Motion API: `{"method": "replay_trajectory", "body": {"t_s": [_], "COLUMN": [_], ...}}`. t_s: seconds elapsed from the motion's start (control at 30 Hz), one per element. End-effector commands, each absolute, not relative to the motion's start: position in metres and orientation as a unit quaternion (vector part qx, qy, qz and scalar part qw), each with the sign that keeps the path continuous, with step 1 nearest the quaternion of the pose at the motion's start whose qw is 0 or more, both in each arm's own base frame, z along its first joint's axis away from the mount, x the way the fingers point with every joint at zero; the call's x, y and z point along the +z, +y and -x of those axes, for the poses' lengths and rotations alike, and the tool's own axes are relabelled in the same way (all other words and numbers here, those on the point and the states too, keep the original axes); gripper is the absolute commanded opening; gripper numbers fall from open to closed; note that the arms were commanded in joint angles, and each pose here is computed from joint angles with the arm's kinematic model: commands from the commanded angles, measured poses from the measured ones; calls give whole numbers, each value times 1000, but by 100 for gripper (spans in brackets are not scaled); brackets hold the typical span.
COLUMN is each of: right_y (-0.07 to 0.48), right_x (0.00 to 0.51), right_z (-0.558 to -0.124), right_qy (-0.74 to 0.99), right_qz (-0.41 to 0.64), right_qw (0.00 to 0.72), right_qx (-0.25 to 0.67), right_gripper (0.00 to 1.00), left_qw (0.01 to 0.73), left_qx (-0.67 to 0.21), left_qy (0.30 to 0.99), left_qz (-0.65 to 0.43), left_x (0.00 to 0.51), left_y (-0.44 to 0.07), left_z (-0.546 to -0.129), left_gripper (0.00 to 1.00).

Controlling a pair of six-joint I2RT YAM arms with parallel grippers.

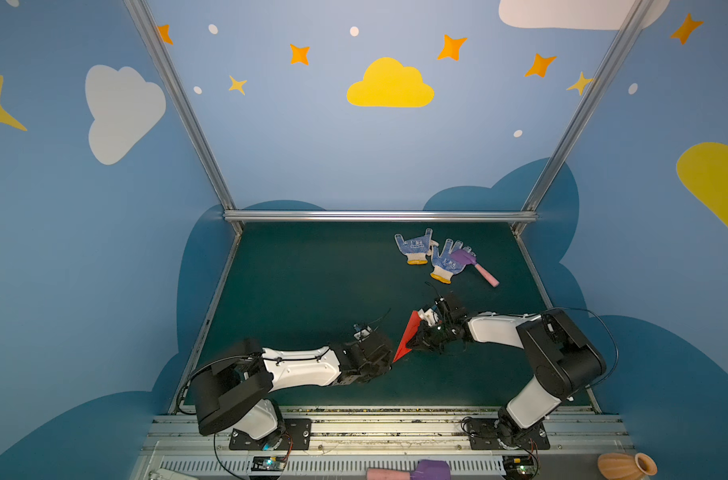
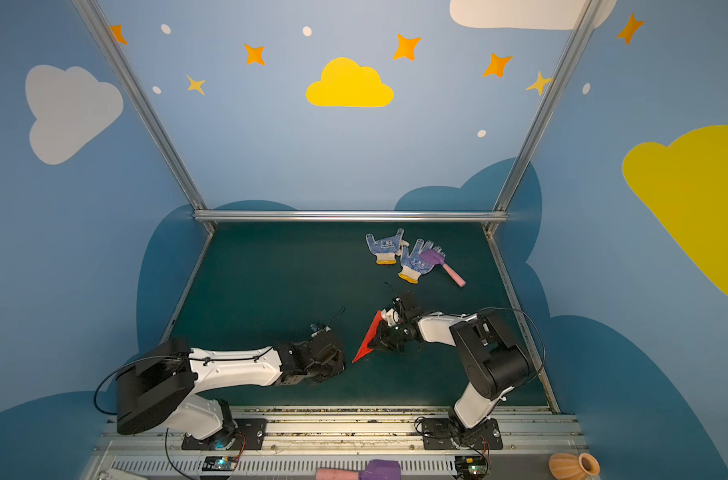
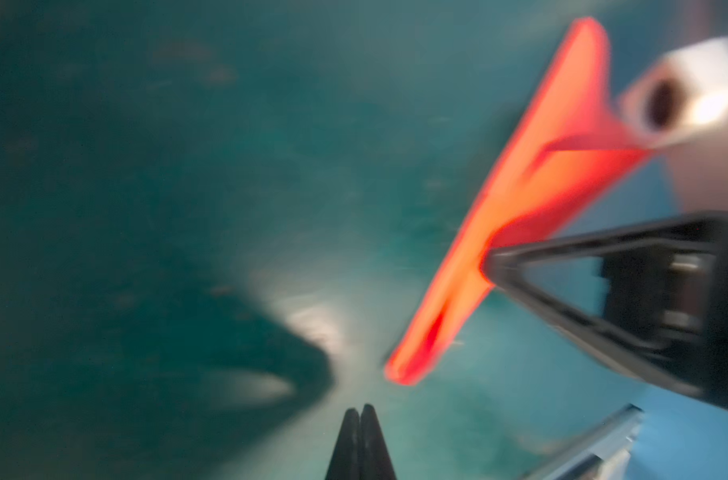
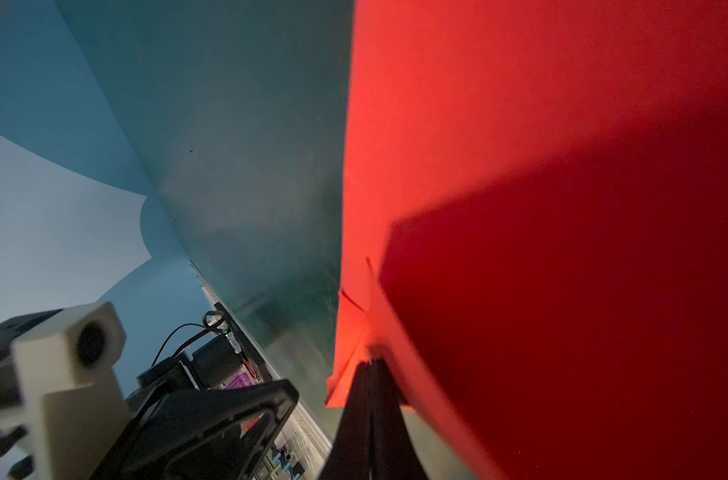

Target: Fold a paper plane with a square sheet of paper (fold left side to right side)

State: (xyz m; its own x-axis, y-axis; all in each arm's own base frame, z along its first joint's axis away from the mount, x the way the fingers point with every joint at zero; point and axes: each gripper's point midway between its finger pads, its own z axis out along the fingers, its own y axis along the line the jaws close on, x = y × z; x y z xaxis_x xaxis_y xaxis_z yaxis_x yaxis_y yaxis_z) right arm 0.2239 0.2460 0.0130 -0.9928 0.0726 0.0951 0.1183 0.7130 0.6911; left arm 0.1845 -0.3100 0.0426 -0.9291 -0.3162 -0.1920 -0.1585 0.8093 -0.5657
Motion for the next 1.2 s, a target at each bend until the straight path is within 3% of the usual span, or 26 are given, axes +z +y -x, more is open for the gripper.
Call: {"method": "replay_trajectory", "body": {"t_s": [0.0,0.33,0.7,1.17], "right_y": [201,201,200,198], "right_x": [-32,-30,-31,-33], "right_z": [-215,-215,-213,-212], "right_qy": [-959,-959,-960,-960], "right_qz": [108,107,107,109], "right_qw": [33,31,31,34], "right_qx": [-259,-259,-258,-256], "right_gripper": [0,0,0,0], "left_qw": [150,125,131,108], "left_qx": [-312,-293,-267,-242], "left_qy": [934,941,946,955], "left_qz": [91,118,130,136], "left_x": [61,45,29,4], "left_y": [-335,-363,-356,-336], "left_z": [-193,-208,-220,-206], "left_gripper": [3,3,3,3]}}
